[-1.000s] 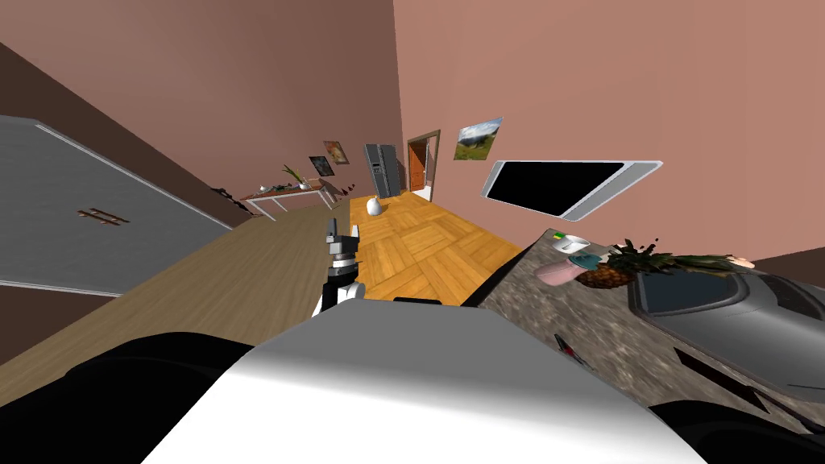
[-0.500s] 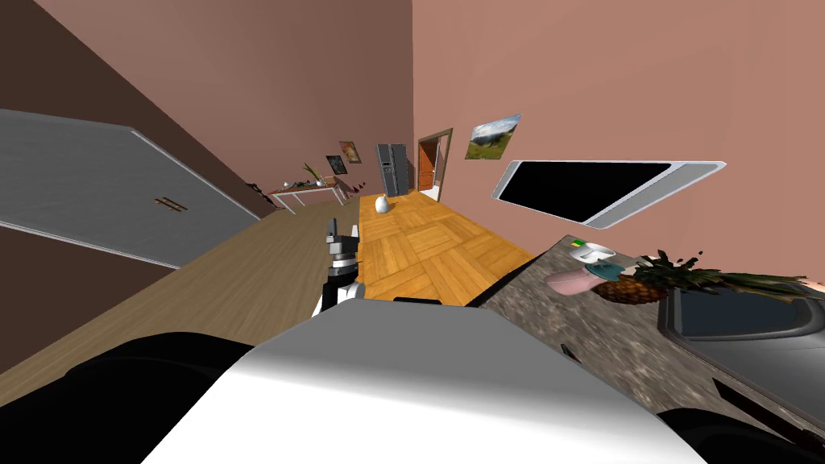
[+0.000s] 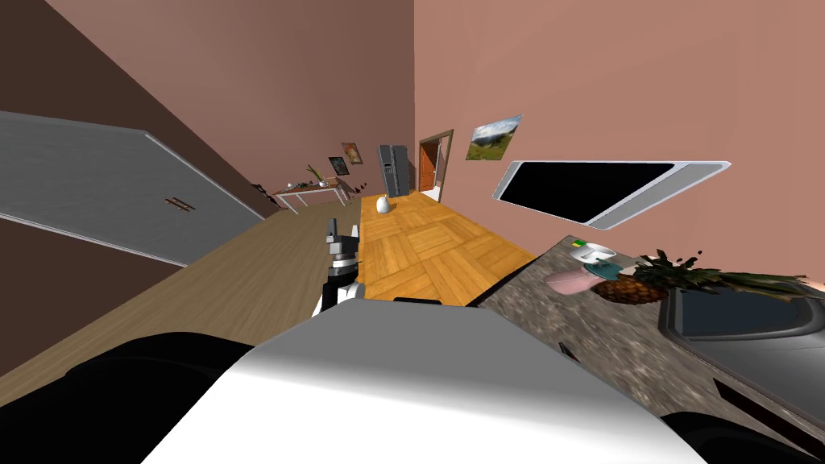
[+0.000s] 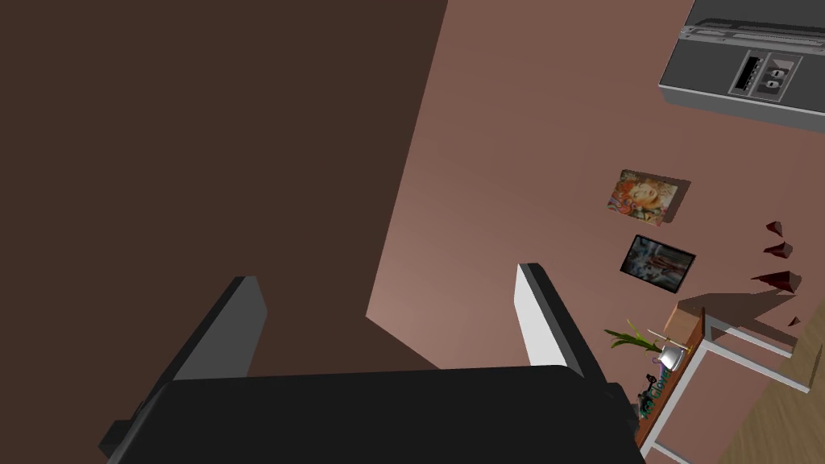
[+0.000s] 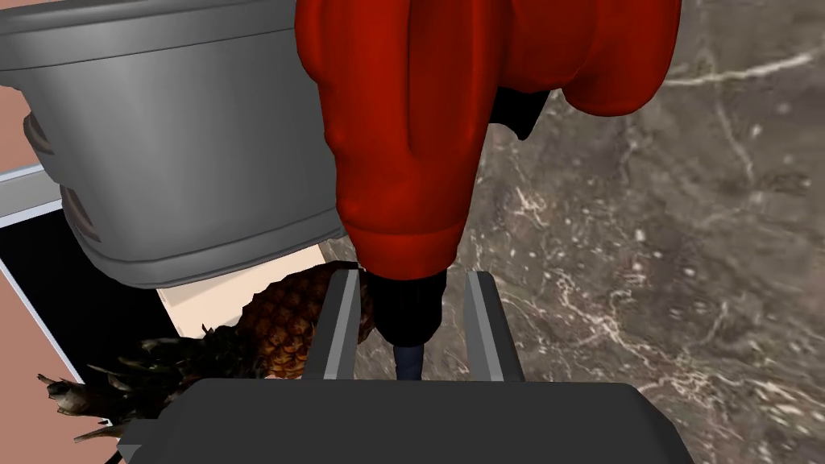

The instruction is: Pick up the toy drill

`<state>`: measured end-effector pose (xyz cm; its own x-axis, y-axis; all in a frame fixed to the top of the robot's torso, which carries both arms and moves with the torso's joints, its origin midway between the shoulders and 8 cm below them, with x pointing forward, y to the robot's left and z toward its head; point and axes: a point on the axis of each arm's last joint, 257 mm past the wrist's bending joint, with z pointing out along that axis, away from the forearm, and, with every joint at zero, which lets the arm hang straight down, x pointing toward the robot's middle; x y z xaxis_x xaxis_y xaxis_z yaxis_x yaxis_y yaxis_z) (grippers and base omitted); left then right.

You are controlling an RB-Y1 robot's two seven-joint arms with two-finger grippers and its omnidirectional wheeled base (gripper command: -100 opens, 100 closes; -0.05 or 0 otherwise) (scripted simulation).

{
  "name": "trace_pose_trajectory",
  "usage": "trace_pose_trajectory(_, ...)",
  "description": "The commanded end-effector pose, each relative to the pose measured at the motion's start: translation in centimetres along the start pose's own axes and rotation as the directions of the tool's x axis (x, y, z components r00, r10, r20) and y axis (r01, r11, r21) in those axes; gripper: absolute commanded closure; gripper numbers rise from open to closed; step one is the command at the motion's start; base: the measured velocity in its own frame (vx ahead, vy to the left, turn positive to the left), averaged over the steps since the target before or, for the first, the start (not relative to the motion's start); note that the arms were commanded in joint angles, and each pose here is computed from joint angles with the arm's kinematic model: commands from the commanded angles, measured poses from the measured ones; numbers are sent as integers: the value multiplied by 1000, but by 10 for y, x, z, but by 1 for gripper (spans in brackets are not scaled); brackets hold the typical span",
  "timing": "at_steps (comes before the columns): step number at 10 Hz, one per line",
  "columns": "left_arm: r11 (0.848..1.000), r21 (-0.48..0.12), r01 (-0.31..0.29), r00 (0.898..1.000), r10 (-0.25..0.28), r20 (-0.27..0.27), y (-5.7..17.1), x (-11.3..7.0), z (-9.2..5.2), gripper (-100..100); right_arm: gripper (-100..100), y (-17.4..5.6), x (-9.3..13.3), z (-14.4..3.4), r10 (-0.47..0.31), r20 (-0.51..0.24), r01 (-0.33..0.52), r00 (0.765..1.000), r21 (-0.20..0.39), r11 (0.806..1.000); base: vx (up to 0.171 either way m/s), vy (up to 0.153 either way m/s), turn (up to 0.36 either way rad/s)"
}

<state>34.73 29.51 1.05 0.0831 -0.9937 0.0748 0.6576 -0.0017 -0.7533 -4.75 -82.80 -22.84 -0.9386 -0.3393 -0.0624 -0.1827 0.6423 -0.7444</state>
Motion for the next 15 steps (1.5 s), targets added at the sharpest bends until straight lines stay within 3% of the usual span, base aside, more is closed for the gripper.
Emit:
trace_pose_trajectory(1,1000,0,0,1000,0,0,0,0,0,0,100,0,0,0,0,0,0,1000,0,1000,0,0,0)
trace_pose_trajectory(3,1000,0,0,1000,0,0,0,0,0,0,100,0,0,0,0,0,0,1000,1,1000,0,0,0)
trace_pose_trajectory(4,1000,0,0,1000,0,0,0,0,0,0,0,0,0,0,0,0,0,1000,1,1000,0,0,0)
trace_pose_trajectory(5,1000,0,0,1000,0,0,0,0,0,0,100,0,-11,9,-26,18,26,999,-11,1000,50,12,-226)
trace_pose_trajectory(6,1000,0,0,1000,0,0,0,0,0,0,100,2,-14,14,-68,23,69,997,-32,997,90,46,-373)
trace_pose_trajectory(8,1000,0,0,1000,0,0,0,0,0,0,100,-3,-26,20,-49,45,50,998,-18,999,42,35,-64)
trace_pose_trajectory(11,1000,0,0,1000,0,0,0,0,0,0,100,-7,-41,34,-111,70,115,991,-43,992,45,18,-182)
trace_pose_trajectory(15,1000,0,0,1000,0,0,0,0,0,0,100,-18,-73,47,-116,122,121,986,-26,992,33,21,-111)
